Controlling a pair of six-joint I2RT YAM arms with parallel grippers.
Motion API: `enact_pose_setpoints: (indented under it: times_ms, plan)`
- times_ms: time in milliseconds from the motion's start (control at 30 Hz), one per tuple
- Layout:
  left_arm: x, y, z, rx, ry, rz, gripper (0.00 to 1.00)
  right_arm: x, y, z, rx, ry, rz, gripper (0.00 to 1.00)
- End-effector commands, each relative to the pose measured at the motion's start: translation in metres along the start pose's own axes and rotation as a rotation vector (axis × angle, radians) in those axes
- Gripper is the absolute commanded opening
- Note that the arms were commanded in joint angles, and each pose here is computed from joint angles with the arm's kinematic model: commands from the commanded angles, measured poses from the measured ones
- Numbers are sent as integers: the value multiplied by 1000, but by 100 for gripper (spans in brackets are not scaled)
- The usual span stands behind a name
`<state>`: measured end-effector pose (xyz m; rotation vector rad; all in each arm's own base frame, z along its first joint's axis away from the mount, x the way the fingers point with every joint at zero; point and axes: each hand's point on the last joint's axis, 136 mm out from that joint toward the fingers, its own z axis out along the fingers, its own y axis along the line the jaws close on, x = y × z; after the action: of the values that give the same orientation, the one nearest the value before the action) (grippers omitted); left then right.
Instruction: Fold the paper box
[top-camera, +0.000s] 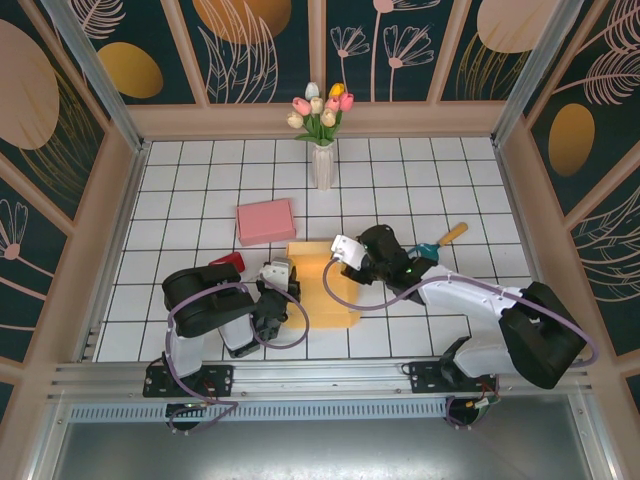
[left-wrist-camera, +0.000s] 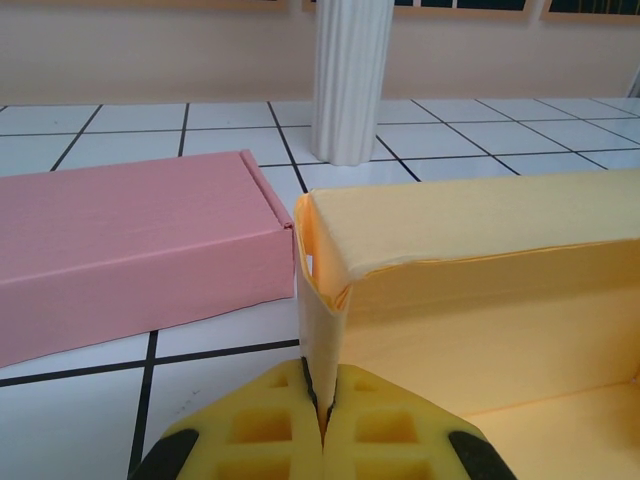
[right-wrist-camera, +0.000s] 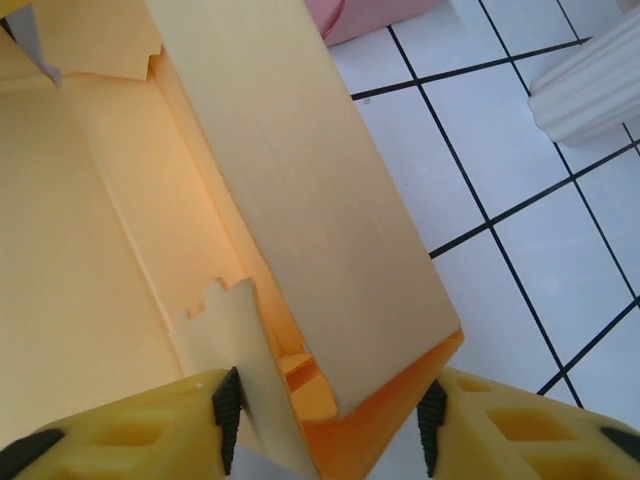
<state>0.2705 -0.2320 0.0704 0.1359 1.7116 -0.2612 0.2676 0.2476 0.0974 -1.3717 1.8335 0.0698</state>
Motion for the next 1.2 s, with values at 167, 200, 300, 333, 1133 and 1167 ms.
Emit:
enact_pose_setpoints:
  times_ms: [167,200,300,333,1133,1167]
  plan:
    - [6,-8,2,26,25,-26,0,-10,-4,-3,80,-106,229,48]
    - [7,-8,2,29,27,-27,0,-8,-6,-1,96,-100,274,48]
    - [8,-9,2,34,31,-33,0,-5,-5,9,97,-80,372,48]
    - [8,-9,2,34,33,-38,0,-4,-3,12,103,-78,394,48]
    - [6,7,3,-216,220,-327,0,71,-55,-5,748,76,810,12]
    - [6,7,3,-221,218,-332,0,72,-55,-6,760,83,805,12]
